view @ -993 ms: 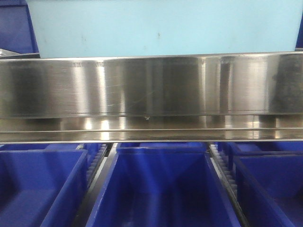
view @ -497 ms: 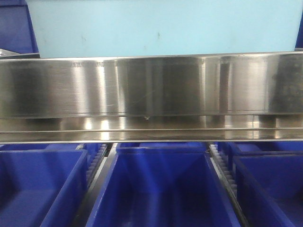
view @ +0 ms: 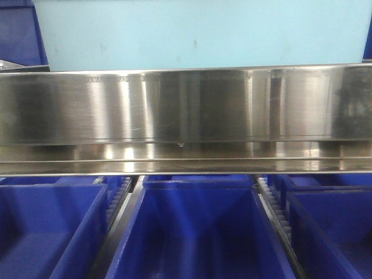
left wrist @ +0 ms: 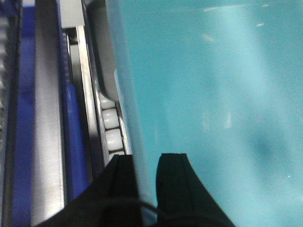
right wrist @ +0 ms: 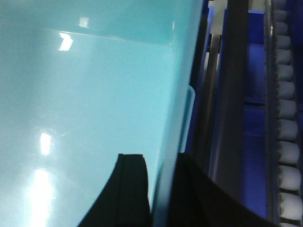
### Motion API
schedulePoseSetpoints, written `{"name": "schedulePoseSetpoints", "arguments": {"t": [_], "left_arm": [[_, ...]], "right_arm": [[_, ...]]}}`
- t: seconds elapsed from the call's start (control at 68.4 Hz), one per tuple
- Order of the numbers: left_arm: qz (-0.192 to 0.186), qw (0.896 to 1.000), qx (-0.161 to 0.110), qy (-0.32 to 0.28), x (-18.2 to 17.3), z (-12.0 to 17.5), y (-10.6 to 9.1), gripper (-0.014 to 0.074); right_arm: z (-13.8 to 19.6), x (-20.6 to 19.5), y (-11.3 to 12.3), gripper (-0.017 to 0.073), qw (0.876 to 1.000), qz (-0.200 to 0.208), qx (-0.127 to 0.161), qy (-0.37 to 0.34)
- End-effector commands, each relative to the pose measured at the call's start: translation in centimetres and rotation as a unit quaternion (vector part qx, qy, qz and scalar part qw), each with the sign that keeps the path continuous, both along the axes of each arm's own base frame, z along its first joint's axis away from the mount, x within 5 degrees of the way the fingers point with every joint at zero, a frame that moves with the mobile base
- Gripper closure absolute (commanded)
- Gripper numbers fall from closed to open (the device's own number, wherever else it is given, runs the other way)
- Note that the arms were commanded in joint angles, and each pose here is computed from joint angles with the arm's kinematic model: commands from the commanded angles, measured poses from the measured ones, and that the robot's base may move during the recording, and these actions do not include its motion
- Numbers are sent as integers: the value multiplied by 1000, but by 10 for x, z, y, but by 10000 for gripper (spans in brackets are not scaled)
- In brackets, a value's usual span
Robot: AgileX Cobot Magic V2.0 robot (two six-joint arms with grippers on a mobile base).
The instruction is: Move two blue bins to right shelf middle
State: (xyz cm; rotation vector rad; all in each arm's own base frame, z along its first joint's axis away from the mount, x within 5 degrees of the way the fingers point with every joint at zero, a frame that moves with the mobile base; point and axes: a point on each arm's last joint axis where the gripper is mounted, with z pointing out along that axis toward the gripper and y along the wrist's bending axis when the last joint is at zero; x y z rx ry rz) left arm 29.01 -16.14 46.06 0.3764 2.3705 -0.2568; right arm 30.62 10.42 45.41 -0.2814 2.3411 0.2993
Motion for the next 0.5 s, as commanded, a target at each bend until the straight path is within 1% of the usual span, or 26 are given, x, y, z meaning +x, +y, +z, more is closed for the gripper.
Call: {"name": "schedulePoseSetpoints", "arguments": {"t": [0.0,0.161,0.38,0.424,0.482], "left_arm": [[-24,999,-28,12,1,-3,-11,704],[-24,999,-22,22,8,-11,-15,704],[-24,999,-20,24,9,-13,-16,703],[-25,999,-20,24,9,-13,-16,688],[-25,999,-17,22,9,-13,-15,638]], "right_arm": [[3,3,-2,712,1000,7,-16,-26],[2,3,-3,712,999,8,-29,-29],[2,3,-3,709,999,9,-29,-28],[2,3,-3,692,999,9,-29,-28],[2,3,-3,632,999,9,-30,-26]]}}
